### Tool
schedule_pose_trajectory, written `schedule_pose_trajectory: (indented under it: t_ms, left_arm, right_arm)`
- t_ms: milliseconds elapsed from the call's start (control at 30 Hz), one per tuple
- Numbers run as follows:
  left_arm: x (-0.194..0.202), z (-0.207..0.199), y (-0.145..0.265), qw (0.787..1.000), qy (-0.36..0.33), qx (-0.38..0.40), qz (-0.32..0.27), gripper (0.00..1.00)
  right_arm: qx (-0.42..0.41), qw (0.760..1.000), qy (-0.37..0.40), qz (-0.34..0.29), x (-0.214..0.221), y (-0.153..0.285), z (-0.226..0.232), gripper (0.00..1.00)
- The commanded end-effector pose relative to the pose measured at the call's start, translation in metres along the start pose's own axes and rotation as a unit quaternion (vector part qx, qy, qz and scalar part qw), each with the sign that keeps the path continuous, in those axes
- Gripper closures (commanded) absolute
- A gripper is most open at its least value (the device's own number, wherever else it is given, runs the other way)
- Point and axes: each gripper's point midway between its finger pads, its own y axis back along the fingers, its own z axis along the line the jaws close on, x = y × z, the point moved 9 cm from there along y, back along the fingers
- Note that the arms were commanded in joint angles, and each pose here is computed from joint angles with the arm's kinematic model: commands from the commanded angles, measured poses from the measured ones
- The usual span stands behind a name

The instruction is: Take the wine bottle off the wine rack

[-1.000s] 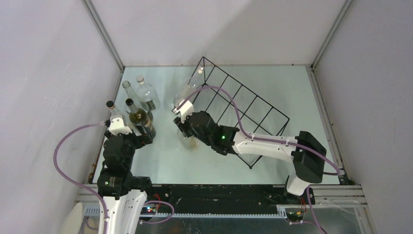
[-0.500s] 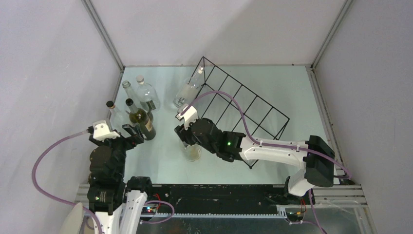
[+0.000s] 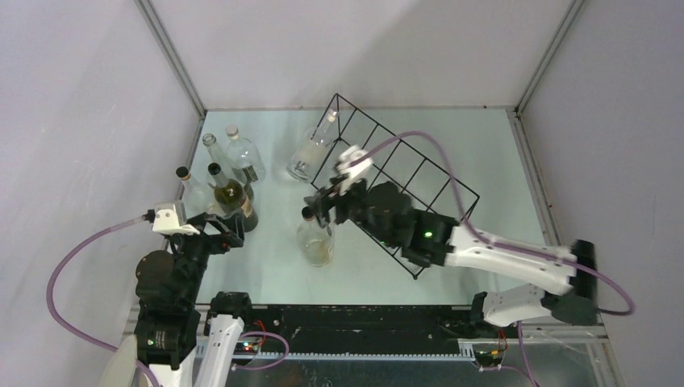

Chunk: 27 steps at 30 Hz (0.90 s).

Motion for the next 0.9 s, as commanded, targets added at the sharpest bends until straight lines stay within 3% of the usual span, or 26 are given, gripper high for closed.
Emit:
schedule_pose_trajectory:
  t_ms: [0, 367, 600, 867]
  left_arm:
    - [-0.007, -0.021, 0.001, 0.995, 0.031, 0.098, -0.004, 0.06]
    - [-0.013, -0.034, -0.03, 0.987, 0.076, 0.141, -0.026, 0.0]
    - [0.0, -0.068, -0.051, 0.987, 0.036, 0.156, 0.017, 0.0]
    - [0.043, -0.099, -0.064, 0.983, 0.018, 0.163, 0.077, 0.01]
  right_arm:
    - [0.051, 0.993, -0.061, -0.09, -0.058, 0.046, -0.025, 0.27]
    - [0.155, 0.979, -0.106, -0.079, -0.05, 0.092, -0.073, 0.26]
    - [0.175, 0.975, -0.118, -0.071, -0.047, 0.099, -0.084, 0.27]
    - [0.19, 0.973, -0.12, -0.052, -0.037, 0.111, -0.09, 0.27]
